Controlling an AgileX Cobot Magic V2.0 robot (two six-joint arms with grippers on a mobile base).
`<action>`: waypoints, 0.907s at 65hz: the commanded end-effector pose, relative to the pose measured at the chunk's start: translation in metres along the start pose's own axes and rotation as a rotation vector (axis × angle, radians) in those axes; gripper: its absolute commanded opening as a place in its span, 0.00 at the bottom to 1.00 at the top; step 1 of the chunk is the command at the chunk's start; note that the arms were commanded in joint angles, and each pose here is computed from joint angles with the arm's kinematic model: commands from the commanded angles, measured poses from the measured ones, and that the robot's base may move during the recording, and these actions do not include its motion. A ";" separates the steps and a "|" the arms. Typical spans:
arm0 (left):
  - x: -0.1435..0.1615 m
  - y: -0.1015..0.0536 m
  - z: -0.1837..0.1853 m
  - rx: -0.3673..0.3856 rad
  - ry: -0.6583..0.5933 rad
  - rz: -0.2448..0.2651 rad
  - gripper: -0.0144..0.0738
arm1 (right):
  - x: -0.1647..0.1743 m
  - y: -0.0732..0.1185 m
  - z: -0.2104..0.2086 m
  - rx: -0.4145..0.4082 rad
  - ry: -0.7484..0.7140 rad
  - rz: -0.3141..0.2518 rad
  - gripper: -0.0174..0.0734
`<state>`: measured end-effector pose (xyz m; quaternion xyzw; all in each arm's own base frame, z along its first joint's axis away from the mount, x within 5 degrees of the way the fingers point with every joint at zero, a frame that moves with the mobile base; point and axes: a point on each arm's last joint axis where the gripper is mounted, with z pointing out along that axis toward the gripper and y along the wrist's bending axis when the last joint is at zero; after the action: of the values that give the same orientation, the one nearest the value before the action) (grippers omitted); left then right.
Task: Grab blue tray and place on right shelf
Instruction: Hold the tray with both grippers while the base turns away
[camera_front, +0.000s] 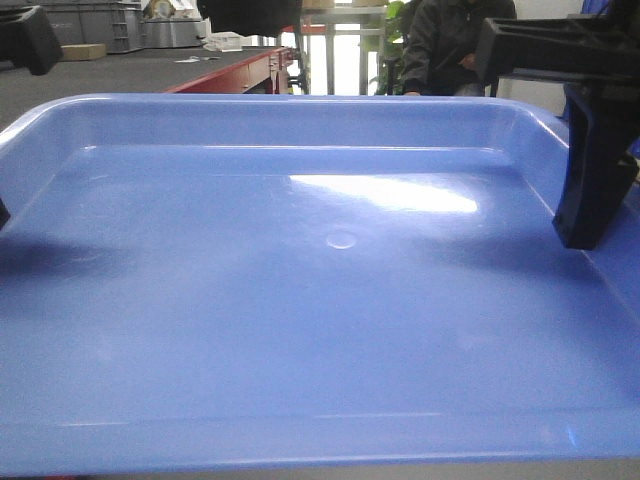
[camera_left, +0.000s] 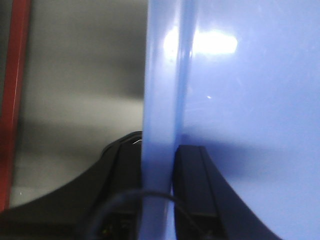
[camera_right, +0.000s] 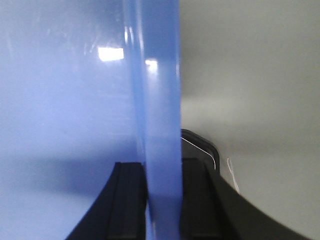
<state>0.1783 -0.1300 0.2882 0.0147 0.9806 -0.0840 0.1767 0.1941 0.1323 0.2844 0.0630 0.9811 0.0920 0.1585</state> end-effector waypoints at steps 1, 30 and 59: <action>-0.003 -0.007 -0.013 0.047 -0.059 0.013 0.23 | -0.006 0.001 -0.013 -0.033 -0.069 -0.002 0.46; -0.003 -0.007 -0.013 0.047 -0.059 0.013 0.23 | -0.006 0.001 -0.013 -0.033 -0.069 -0.002 0.46; -0.003 -0.007 -0.013 0.046 -0.057 0.013 0.23 | -0.006 0.001 -0.013 -0.033 -0.069 -0.002 0.46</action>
<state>0.1767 -0.1319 0.2882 0.0225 0.9805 -0.0824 0.1772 0.1940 0.1320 0.2843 0.0627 0.9814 0.0900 0.1575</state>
